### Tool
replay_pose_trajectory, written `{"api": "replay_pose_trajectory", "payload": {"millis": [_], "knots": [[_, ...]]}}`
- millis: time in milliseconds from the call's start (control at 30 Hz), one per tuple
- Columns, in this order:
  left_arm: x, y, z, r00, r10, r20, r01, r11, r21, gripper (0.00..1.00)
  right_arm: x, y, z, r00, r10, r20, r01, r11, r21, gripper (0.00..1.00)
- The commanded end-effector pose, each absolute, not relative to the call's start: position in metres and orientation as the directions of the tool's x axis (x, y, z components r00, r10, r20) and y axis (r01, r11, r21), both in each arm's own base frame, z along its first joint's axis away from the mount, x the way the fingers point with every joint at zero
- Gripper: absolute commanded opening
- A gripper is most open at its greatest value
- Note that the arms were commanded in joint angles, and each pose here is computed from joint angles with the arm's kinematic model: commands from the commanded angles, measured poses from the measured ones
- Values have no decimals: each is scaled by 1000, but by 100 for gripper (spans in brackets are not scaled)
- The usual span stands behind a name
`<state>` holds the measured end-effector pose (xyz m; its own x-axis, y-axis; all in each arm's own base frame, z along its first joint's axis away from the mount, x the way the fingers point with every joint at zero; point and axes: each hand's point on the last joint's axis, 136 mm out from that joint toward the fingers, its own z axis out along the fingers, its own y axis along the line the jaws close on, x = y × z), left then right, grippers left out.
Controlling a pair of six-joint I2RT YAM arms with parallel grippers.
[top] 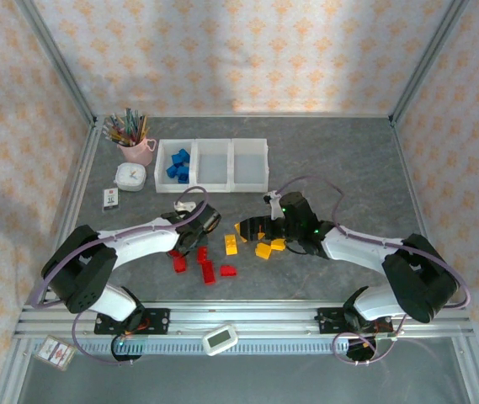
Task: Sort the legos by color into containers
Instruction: Pick up the lego from the center of the table, then place the lego in the container.
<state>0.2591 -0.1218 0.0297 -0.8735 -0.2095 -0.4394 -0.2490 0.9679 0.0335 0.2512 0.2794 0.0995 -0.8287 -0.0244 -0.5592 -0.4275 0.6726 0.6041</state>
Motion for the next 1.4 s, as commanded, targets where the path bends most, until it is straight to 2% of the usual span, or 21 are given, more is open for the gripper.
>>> {"api": "replay_pose_trajectory", "payload": {"millis": [0, 167, 367, 667, 867, 1133, 1367], "knots": [[265, -119, 43, -851, -204, -483, -253, 967, 38, 38, 258, 286, 110, -814, -14, -581, -443, 662, 604, 100], [270, -114, 64, -818, -232, -526, -278, 960, 10, 34, 264, 288, 123, -794, -18, -608, -464, 663, 587, 100], [292, -98, 113, -723, -295, -625, -329, 942, -64, 34, 277, 292, 146, -763, 9, -646, -476, 668, 572, 100], [365, -56, 173, -561, -375, -738, -435, 892, -123, 34, 307, 302, 162, -747, 87, -659, -436, 684, 584, 100], [418, -41, 170, -517, -409, -752, -475, 868, -145, 34, 326, 294, 160, -748, 133, -650, -390, 704, 593, 100], [467, -31, 148, -531, -401, -747, -490, 864, -116, 35, 342, 283, 166, -729, 159, -665, -379, 715, 587, 100], [476, -31, 142, -554, -386, -738, -481, 871, -94, 50, 343, 287, 176, -714, 133, -687, -418, 705, 572, 100]]}}
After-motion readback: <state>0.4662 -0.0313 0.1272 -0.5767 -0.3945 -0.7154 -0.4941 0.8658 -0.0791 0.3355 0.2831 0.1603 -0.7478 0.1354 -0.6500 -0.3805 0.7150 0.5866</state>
